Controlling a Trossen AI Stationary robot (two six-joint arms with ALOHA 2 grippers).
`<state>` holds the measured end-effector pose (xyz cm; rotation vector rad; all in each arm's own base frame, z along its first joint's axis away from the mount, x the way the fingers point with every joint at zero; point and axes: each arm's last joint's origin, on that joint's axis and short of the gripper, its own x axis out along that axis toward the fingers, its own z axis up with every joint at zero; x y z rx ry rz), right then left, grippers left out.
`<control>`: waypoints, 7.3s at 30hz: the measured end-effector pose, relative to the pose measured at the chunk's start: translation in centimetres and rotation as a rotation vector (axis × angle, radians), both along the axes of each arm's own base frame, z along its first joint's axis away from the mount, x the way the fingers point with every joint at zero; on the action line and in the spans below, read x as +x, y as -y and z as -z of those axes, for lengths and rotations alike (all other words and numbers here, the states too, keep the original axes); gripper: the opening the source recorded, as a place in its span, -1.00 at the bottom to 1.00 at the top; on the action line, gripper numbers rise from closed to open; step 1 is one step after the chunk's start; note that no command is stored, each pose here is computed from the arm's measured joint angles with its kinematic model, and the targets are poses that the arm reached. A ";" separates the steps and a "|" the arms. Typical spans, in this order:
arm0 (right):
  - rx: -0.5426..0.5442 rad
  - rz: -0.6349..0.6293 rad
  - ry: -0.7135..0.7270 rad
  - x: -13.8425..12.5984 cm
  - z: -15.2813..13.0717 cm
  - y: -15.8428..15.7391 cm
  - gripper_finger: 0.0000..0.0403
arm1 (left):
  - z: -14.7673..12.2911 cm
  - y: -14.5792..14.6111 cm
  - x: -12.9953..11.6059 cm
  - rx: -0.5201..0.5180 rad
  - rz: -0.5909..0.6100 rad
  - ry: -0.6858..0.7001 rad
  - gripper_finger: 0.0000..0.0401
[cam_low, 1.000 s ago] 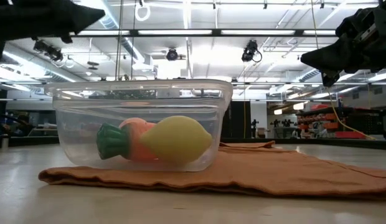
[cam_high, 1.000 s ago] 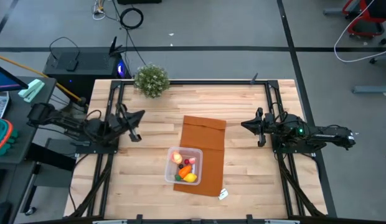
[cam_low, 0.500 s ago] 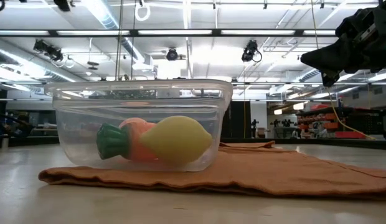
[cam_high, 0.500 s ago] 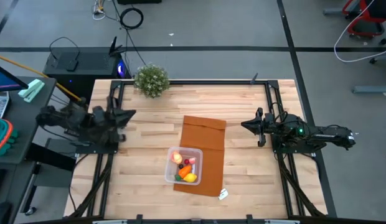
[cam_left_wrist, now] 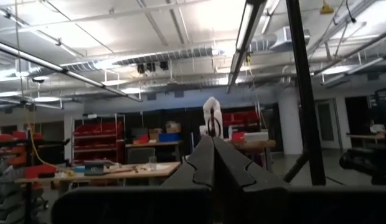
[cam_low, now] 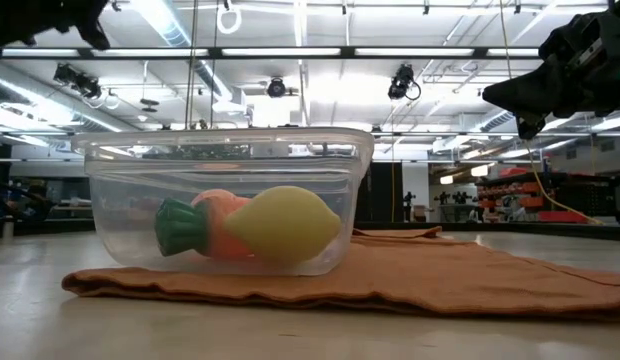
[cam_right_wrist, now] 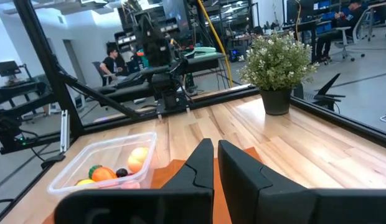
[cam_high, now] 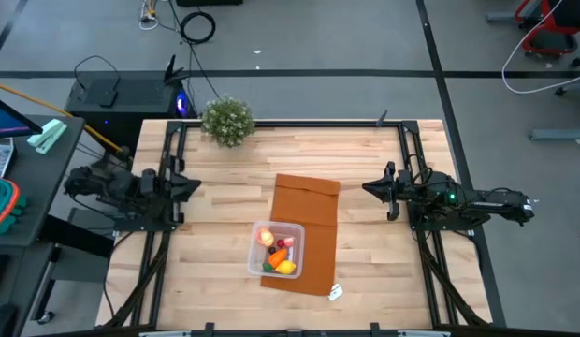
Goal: Pick and placing Produce into tupperware
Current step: Return to Home Position
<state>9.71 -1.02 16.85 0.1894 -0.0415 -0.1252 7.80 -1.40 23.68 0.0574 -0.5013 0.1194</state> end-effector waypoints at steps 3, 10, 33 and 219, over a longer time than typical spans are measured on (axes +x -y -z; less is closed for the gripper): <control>0.000 0.000 0.001 0.0 0.0 0.0 -1.00 | 1.4 0.1 0.3 -0.007 0.004 -0.010 -0.96; 0.002 0.011 0.003 0.0 0.0 0.0 -1.00 | 2.7 -0.2 0.9 -0.027 -0.013 -0.060 -0.98; -0.004 0.016 0.002 0.0 0.0 0.0 -1.00 | 5.8 -2.2 2.0 -0.071 -0.050 -0.367 -0.95; -0.045 -0.229 0.016 -0.1 -0.6 -0.9 -1.00 | 6.8 -2.2 2.1 -0.172 0.039 -0.457 -0.83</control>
